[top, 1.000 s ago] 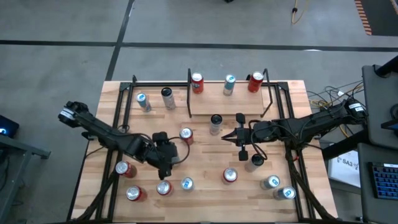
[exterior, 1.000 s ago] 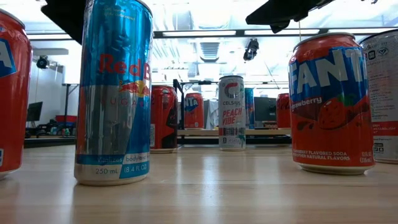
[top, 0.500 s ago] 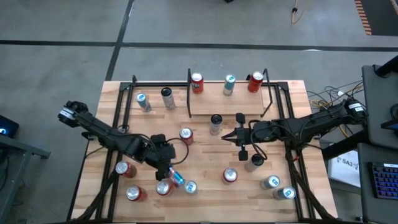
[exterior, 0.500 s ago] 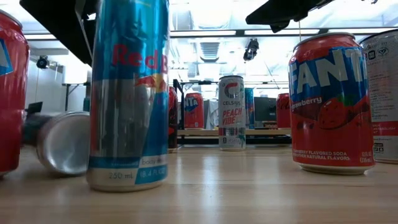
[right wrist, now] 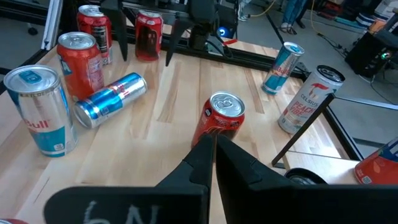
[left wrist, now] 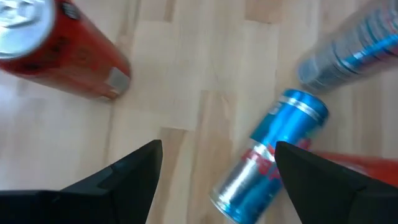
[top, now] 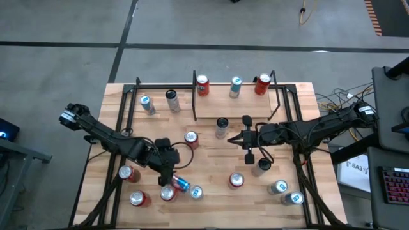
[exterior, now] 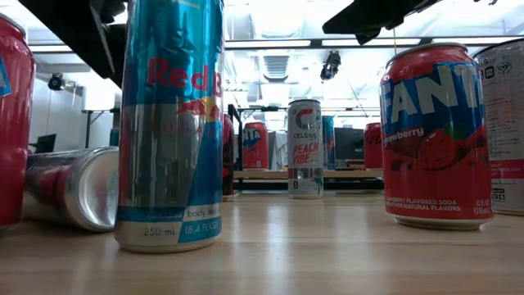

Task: Place canned beverage on shelf
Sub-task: Put the blue soda can on the shelf

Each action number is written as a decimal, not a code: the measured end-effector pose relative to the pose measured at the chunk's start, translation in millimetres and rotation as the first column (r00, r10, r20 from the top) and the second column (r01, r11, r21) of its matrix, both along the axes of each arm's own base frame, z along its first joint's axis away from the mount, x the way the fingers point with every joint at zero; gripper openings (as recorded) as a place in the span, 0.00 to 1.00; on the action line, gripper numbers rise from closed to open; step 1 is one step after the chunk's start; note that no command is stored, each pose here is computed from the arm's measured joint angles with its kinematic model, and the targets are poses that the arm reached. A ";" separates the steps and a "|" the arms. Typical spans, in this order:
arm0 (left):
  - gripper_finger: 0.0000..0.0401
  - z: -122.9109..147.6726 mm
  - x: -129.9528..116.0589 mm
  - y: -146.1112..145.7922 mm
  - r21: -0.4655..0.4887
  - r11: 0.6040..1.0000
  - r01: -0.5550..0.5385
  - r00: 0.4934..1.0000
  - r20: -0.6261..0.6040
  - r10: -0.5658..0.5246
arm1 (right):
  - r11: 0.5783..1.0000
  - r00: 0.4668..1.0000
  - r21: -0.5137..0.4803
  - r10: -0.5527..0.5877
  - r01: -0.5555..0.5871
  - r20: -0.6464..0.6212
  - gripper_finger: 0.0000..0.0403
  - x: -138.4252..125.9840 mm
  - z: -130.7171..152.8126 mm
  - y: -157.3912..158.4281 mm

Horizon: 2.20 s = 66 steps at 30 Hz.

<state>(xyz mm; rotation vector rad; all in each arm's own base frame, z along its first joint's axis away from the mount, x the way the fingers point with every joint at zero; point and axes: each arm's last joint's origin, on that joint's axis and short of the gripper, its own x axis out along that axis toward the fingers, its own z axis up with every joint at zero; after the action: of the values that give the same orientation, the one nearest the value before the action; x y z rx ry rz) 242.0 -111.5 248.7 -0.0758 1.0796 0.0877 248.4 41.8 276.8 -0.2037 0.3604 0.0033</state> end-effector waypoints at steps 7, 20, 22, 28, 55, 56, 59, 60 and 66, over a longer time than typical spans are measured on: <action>0.74 -8.2 2.7 -4.6 -0.046 0.995 0.091 0.993 -0.067 -0.094 | 1.000 1.000 0.000 0.000 0.000 0.000 0.02 0.0 0.0 0.0; 0.74 -20.5 0.1 -3.9 -0.005 0.986 0.165 0.972 -0.167 -0.164 | 1.000 1.000 0.015 -0.005 0.005 0.000 0.02 0.0 0.0 0.0; 0.73 -23.6 -1.7 -3.2 -0.006 0.986 0.168 0.969 -0.183 -0.167 | 1.000 1.000 0.017 -0.006 0.006 0.000 0.02 0.0 0.0 0.0; 0.70 -32.7 -5.3 -1.4 0.006 0.982 0.190 0.961 -0.207 -0.185 | 0.999 1.000 0.042 -0.015 0.015 0.001 0.02 0.0 0.0 0.0; 0.69 -53.9 4.0 13.5 0.080 0.958 0.275 0.953 -0.157 -0.261 | 0.997 1.000 0.074 -0.030 0.030 -0.001 0.02 0.0 -0.5 -0.5; 0.69 -54.3 4.5 14.9 0.084 0.956 0.281 0.951 -0.158 -0.266 | 0.997 1.000 0.074 -0.029 0.029 -0.001 0.02 0.0 -0.5 -0.5; 0.69 -54.0 6.6 18.0 0.094 0.950 0.298 0.947 -0.153 -0.282 | 0.997 0.999 0.074 -0.032 0.032 -0.001 0.02 0.1 -0.5 -1.1; 0.69 -54.1 7.1 18.8 0.097 0.948 0.303 0.946 -0.152 -0.287 | 0.997 0.999 0.074 -0.034 0.034 -0.001 0.02 0.1 -0.5 -1.6; 0.69 -61.1 10.7 26.4 0.113 0.943 0.314 0.946 -0.115 -0.302 | 0.996 0.999 0.073 -0.046 0.046 -0.001 0.02 0.6 -0.5 -4.5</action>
<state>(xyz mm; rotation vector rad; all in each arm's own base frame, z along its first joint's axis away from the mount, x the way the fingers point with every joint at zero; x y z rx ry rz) 252.7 -85.0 187.6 0.2178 1.1680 -0.1225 249.0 37.3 276.3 -0.1229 0.3632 -0.0292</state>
